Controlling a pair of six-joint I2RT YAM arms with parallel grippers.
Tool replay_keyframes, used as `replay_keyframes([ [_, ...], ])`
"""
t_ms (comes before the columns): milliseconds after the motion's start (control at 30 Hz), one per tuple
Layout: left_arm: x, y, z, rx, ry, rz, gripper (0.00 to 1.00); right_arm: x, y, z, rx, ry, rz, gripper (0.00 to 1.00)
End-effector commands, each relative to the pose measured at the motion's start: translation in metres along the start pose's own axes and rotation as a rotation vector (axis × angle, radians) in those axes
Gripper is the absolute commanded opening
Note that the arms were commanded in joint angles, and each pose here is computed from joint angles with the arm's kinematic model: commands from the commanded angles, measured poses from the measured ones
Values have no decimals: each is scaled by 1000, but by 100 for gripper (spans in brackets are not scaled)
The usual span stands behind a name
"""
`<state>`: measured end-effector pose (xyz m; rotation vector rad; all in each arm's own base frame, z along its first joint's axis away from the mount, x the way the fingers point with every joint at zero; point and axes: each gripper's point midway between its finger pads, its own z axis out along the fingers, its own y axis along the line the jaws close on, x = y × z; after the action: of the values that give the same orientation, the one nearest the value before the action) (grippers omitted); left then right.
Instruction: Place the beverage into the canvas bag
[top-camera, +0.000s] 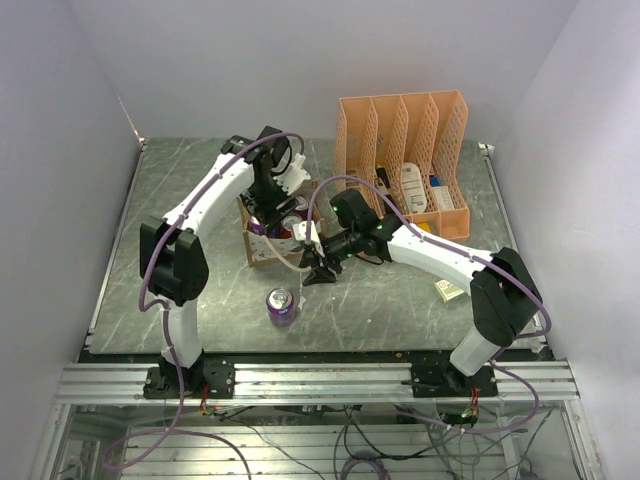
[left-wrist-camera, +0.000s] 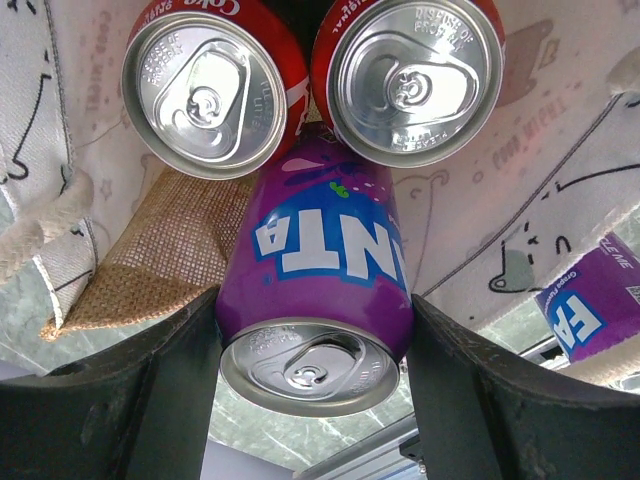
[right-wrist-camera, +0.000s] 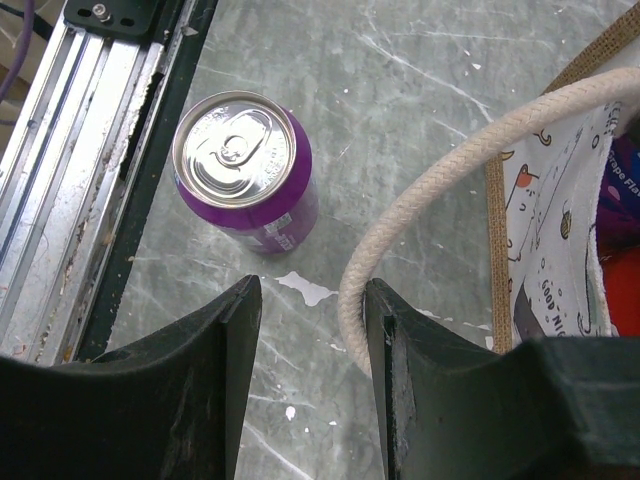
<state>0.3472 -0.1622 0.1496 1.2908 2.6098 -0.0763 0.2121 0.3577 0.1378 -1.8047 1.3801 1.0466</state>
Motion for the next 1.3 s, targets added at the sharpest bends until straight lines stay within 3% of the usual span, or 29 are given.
replay_keyframes([
  [0, -2, -11, 6, 44, -2, -19, 7, -6, 6, -2, -11, -7, -4, 46],
  [300, 0, -10, 22, 38, 17, -33, 12, -4, 5, -1, -12, 1, 0, 46],
  [733, 7, -12, 38, 33, 90, 3, 36, 0, 5, 2, -18, 7, 13, 46],
  [1267, 18, -20, 55, 53, 135, 9, 54, 1, 3, 0, -6, 15, 7, 46],
])
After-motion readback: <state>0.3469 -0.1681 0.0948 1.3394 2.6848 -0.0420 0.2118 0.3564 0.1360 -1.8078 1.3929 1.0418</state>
